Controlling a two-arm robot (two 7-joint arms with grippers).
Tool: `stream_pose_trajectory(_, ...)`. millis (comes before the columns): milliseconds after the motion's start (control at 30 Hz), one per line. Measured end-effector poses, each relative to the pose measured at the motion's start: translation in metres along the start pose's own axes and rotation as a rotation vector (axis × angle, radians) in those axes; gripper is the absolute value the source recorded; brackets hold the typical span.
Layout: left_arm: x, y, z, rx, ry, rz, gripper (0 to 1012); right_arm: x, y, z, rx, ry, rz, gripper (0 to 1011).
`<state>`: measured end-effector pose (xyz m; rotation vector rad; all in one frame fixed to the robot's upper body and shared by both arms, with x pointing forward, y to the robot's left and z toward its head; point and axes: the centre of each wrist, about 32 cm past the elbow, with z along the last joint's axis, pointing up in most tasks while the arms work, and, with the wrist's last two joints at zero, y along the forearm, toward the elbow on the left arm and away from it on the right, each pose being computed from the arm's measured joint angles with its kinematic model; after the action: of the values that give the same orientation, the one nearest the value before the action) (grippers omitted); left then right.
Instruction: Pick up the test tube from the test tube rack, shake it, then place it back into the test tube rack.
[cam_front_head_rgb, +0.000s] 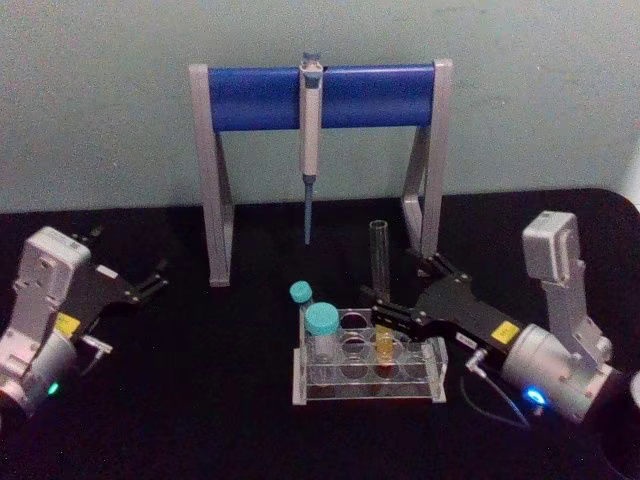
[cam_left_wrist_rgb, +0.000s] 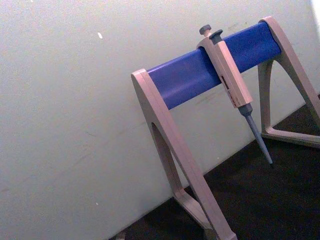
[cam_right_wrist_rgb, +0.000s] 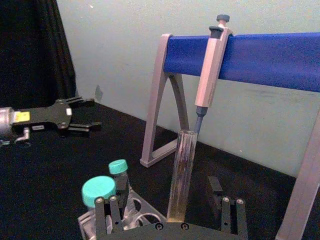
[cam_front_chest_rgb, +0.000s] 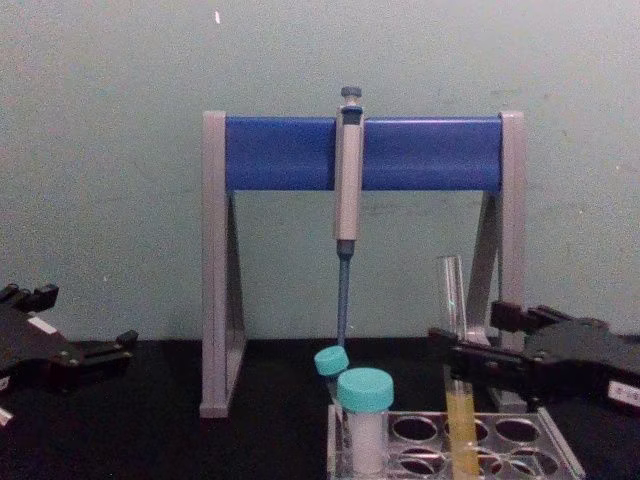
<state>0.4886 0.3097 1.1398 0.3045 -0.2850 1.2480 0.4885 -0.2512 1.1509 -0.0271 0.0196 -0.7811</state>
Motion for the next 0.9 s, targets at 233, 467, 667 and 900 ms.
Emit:
stream_pose_trajectory(233,0.0000,0.0000,0.0000,0.000,0.000,0.000,1010,-0.006,-0.027,0.005,0.033,-0.014,-0.044,1000)
stream_pose_trajectory(467,0.0000,0.0000,0.0000,0.000,0.000,0.000,1010,-0.008,-0.042,0.002,0.077,-0.013,-0.203,1000)
stream_pose_trajectory(667,0.0000,0.0000,0.0000,0.000,0.000,0.000,1010,-0.008,-0.044,-0.007,0.076,-0.029,-0.329,1000)
stream_pose_trajectory(900,0.0000,0.0000,0.0000,0.000,0.000,0.000,1009,-0.005,-0.041,-0.021,0.034,-0.014,-0.398,1000)
